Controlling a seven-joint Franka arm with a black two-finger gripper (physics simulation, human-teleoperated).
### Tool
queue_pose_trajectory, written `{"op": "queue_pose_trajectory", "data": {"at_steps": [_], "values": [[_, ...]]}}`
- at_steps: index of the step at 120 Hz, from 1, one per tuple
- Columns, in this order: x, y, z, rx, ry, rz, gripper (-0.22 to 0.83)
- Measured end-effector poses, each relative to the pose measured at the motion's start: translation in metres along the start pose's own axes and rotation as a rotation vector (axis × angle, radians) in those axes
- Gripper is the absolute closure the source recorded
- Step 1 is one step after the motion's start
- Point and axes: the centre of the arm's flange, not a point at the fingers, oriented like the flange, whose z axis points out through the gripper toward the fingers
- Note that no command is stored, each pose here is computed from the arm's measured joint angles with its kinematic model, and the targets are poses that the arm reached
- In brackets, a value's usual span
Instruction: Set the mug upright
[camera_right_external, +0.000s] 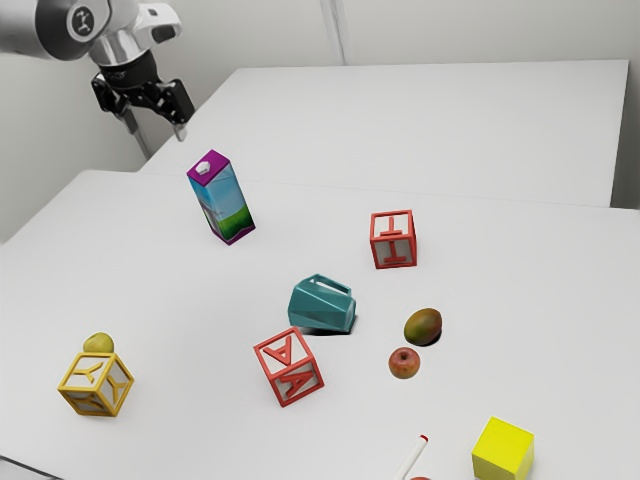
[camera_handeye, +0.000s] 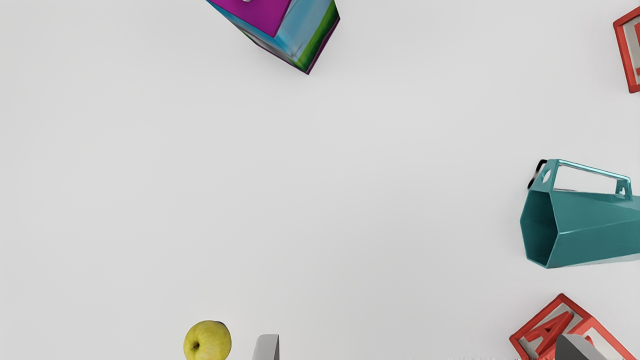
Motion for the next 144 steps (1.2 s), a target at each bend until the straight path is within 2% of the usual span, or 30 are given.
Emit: {"op": "queue_pose_trajectory", "data": {"at_steps": [37,52,77,110,144], "values": [[0.000,-0.001,0.014,-0.003,-0.021,0.021,0.00],[-0.001,0.010,0.036,-0.094,-0.066,0.020,0.00],[0.002,0.025,0.121,-0.319,-0.217,-0.040,0.00],[0.010,0.023,0.243,-0.539,-0.387,-0.199,0.00],[0.014,0.037,0.310,-0.663,-0.472,-0.288,0.00]]}}
